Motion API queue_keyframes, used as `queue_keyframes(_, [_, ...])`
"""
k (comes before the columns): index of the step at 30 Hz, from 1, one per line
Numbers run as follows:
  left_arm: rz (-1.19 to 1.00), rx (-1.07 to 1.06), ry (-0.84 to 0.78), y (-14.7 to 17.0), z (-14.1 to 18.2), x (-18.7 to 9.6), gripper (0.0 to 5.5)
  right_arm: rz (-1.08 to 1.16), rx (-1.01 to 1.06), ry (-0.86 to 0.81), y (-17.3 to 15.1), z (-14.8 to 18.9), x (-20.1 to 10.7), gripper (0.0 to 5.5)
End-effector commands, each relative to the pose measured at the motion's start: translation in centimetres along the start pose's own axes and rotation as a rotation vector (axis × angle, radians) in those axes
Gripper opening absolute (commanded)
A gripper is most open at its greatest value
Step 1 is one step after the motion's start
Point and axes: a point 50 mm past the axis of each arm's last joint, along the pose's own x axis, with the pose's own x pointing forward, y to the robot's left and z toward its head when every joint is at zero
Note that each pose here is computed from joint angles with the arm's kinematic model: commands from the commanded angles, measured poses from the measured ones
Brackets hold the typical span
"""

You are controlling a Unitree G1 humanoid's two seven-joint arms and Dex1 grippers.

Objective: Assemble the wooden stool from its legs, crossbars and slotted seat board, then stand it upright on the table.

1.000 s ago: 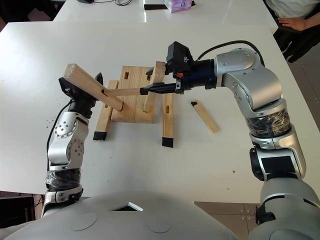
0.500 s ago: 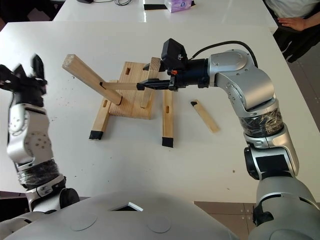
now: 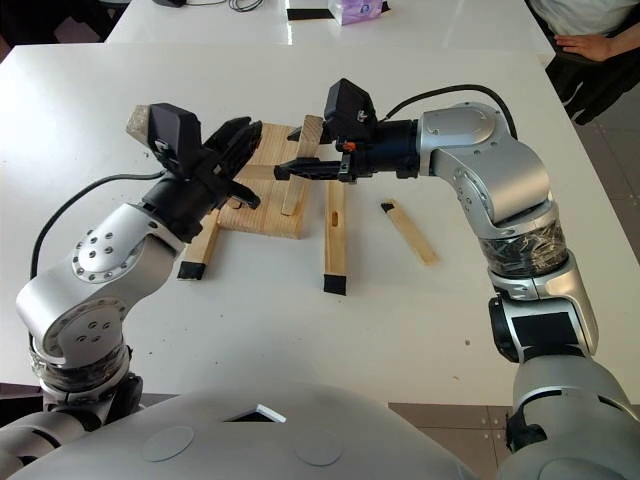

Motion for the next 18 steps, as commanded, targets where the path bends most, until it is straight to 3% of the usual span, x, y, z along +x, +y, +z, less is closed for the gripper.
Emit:
queue_keyframes(1, [0.029,0.02,0.044,0.1,-1.3,0.2,0.02,-0.039,0.078,0.101,-0.1,-2.5,0.0,2.04])
queue_keyframes(5, [0.022,0.028,0.146,-0.2,-4.2,0.0,0.0,-0.037,0.072,0.105,-0.2,-2.5,0.0,2.04])
queue_keyframes(8, [0.039,-0.003,0.349,-0.1,-7.8,-0.3,0.0,-0.034,0.07,0.106,-0.2,-2.4,0.0,2.04])
queue_keyframes(10, [0.065,-0.002,0.386,0.3,-8.7,-0.4,0.0,-0.03,0.065,0.103,-0.3,-2.3,0.1,2.04])
queue_keyframes(13, [0.058,-0.022,0.271,0.4,-6.9,0.1,0.0,-0.032,0.06,0.101,-0.5,-2.1,0.1,2.04])
queue_keyframes(18, [0.034,-0.068,-0.078,0.1,-1.3,1.0,0.0,-0.032,0.057,0.1,-0.5,-2.0,0.0,2.04])
